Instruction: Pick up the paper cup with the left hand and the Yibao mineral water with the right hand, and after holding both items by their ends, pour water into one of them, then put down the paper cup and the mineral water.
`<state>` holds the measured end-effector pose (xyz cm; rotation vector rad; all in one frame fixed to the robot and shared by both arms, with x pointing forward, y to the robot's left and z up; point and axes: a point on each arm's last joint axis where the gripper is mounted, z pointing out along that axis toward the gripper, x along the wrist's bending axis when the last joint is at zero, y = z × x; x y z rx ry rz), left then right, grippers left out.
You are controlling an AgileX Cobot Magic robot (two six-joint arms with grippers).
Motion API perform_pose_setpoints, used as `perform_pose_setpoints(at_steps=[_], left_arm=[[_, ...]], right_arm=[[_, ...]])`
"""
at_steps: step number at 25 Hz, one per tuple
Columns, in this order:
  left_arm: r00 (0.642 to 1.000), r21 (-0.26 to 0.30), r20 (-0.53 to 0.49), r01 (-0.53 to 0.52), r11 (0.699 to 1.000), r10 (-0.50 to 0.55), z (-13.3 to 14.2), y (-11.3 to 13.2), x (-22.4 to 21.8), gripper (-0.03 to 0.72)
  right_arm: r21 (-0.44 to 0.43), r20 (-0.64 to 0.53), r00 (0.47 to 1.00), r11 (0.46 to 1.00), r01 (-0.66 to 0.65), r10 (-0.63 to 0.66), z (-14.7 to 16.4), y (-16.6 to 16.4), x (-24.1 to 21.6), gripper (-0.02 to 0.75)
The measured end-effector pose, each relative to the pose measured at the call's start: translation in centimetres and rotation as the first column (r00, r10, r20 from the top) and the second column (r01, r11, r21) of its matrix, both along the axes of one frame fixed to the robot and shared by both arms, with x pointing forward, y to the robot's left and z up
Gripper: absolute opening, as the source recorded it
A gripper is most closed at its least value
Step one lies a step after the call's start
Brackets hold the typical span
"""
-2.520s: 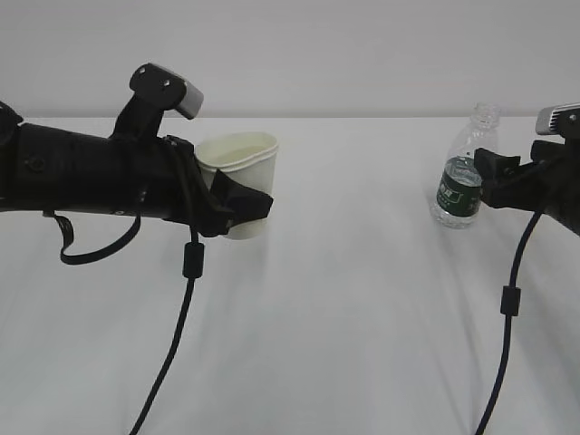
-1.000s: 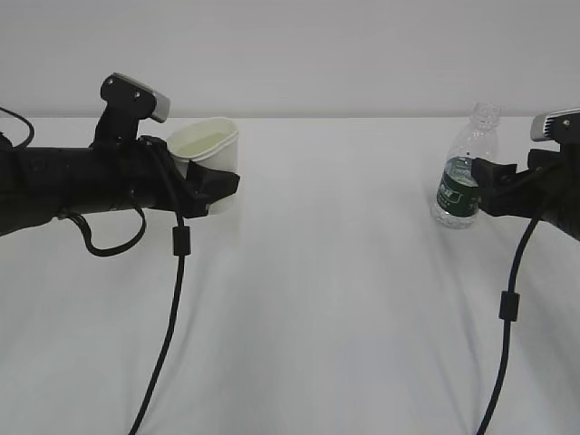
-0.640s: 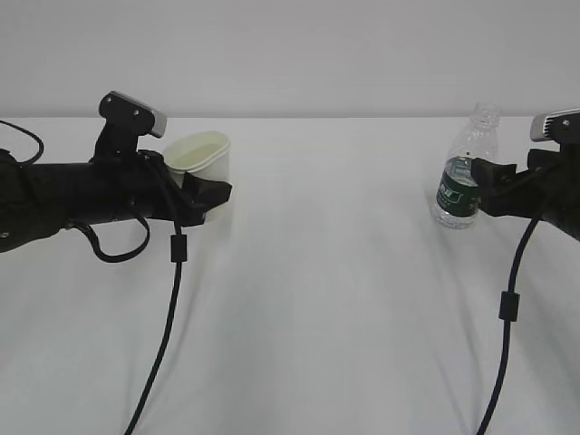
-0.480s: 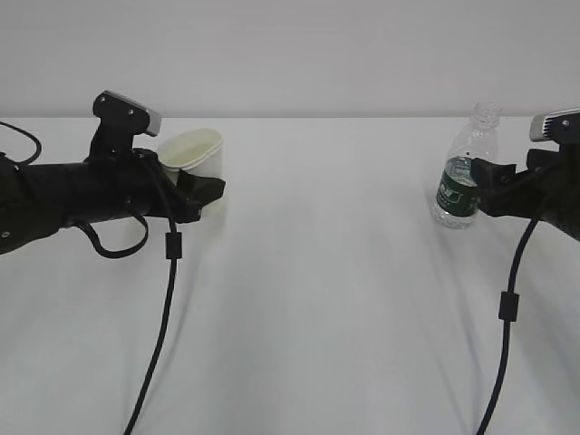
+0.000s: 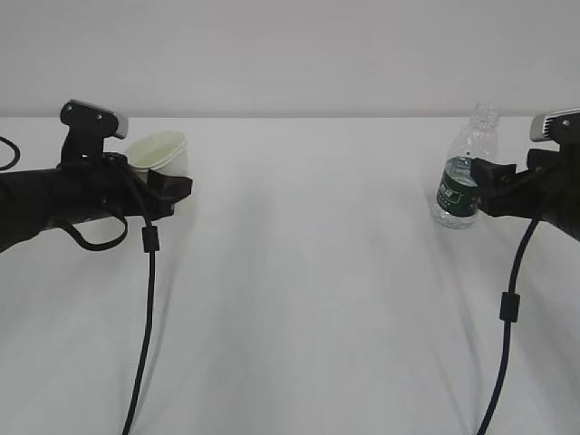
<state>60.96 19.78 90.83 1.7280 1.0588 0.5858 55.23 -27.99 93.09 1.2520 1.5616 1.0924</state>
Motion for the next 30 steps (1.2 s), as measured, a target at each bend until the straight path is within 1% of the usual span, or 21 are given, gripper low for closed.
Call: perform_pose_setpoints(at_steps=[4,10,15,20,25,30], left_arm=[[1.0,-0.001,-0.007,-0.018,1.0,0.018,-0.5,0.7,0.2,0.42],[0.999,-0.016,0.0,-0.052,0.999,0.052,-0.8,1.4,0.5,0.42],[0.996,-0.009,0.009,-0.083,0.996,0.083,-0.8,2.1,0.8,0.42],[0.992,-0.008,0.013,-0.129,0.992,0.129,-0.9,3.4,1.1,0.42],[0.985,-0.033,-0.002,-0.171,0.985,0.171,-2.0,4.2,1.4,0.42],[0.981,-0.048,-0.02,-0.195,0.98,0.194,-3.2,4.3,1.5,0.419]], right_arm=[[-0.001,-0.001,1.0,1.0,-0.002,0.002,0.0,0.0,0.0,0.59],[-0.001,-0.001,1.0,1.0,-0.002,0.002,0.0,0.0,0.0,0.591],[-0.001,-0.001,1.0,1.0,-0.002,0.002,0.0,0.0,0.0,0.59],[-0.002,-0.001,1.0,1.0,-0.003,0.003,0.0,0.0,0.0,0.59],[-0.003,-0.001,1.0,1.0,-0.005,0.005,0.0,0.0,0.0,0.59],[-0.005,-0.001,1.0,1.0,-0.009,0.009,0.0,0.1,0.0,0.59]])
